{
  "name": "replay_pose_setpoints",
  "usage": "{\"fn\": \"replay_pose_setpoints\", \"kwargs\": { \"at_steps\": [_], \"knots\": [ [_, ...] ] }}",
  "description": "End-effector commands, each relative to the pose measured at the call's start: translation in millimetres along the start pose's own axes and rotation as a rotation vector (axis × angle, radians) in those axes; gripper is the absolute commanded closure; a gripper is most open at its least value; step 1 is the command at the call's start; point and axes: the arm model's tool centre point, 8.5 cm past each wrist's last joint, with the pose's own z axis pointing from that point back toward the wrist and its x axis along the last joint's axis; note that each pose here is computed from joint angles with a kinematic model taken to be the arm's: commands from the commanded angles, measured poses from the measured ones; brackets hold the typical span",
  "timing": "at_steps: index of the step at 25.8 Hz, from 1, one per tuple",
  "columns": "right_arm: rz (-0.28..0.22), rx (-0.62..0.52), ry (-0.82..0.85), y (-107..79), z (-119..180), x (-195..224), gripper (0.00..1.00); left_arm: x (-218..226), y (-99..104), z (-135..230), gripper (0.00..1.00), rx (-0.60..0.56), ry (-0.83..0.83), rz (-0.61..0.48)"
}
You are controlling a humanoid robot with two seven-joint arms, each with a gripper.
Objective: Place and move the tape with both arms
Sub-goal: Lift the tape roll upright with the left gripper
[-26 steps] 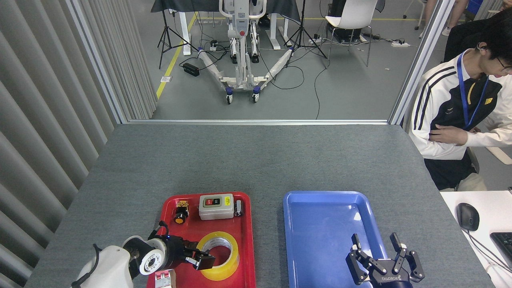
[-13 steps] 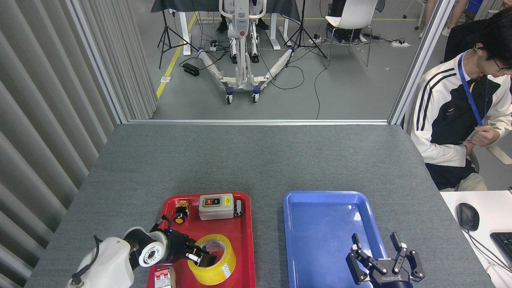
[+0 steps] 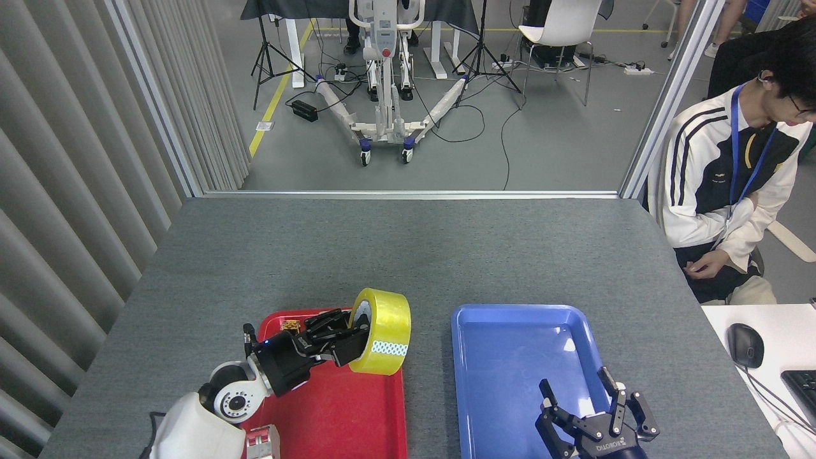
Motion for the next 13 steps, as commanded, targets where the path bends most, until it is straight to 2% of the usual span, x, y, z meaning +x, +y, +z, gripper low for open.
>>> {"fn": "replay_pose_setpoints", "kwargs": {
  "at_steps": [1, 4, 9, 13],
  "knots": [
    [-0.022, -0.043, -0.270, -6.5, 6, 19, 0.00, -1, -28, -6, 0.98, 0.065, 0.008, 0.120],
    [-0.042, -0.083, -0.409, -14.3, 13, 28, 0.00, 0, -46, -8, 0.98, 0.042, 0.015, 0.159],
    [-0.001, -0.079, -0.440, -17.3, 12, 27, 0.00, 10, -68, -12, 0.99, -0.001, -0.005, 0.184],
    [0.002, -0.086, -0.507, -18.1, 1, 48, 0.00, 22, -80, -18, 0.99, -0.027, -0.035, 0.191]
  ]
}}
